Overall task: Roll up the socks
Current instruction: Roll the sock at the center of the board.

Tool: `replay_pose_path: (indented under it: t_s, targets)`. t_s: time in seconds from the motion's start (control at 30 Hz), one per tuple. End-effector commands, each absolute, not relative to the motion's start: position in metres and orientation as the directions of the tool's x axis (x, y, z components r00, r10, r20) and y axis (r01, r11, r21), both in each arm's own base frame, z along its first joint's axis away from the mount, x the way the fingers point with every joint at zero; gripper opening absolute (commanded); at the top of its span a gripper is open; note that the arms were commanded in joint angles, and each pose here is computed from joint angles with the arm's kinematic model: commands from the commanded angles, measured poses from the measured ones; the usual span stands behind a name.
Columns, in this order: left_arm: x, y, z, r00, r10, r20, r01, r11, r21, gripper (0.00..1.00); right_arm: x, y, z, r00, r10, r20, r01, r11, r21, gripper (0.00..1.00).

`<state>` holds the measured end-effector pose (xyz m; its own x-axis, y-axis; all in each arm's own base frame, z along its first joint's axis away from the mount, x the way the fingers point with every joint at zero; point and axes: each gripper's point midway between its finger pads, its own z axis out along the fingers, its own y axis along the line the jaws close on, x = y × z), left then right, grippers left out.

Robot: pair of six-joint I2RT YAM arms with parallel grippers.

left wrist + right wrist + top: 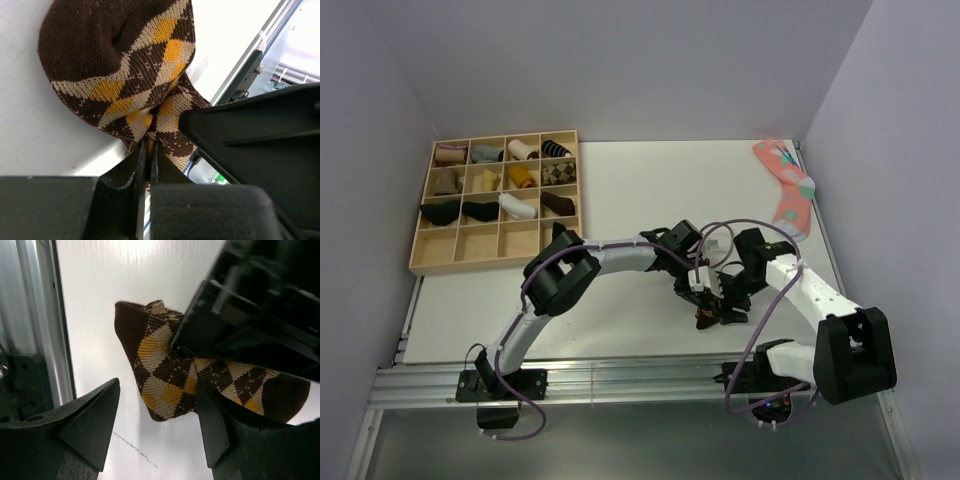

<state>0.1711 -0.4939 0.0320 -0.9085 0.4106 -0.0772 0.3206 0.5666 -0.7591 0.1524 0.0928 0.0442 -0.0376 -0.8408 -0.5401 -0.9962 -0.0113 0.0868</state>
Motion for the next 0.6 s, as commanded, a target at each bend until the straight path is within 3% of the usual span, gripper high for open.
replay_pose_path:
  t_s: [0.0,0.37,0.5,0.57]
  targets:
    - [0.168,-0.466,-0.023,-0.911,0.412,-0.015,0.324,0.692,-0.645,0.00,0.159,0.095,0.037,0.023,-0.860,-0.510,-0.999,-0.038,0.020,0.70]
    - [0.167,-0.470,-0.021,-0.912,0.409,-0.006,0.310,0.680,-0.665,0.00,0.161,0.089,0.016,0.014,-0.886,-0.463,-1.000,-0.011,-0.009,0.66]
    - [0.165,-0.469,-0.021,-0.917,0.399,-0.001,0.295,0.677,-0.675,0.00,0.163,0.088,0.016,-0.002,-0.888,-0.460,-1.000,0.013,-0.020,0.58]
    - [0.170,-0.472,-0.013,-0.927,0.373,-0.023,0.287,0.672,-0.683,0.03,0.162,0.087,0.016,-0.007,-0.890,-0.457,-1.000,0.020,-0.024,0.49]
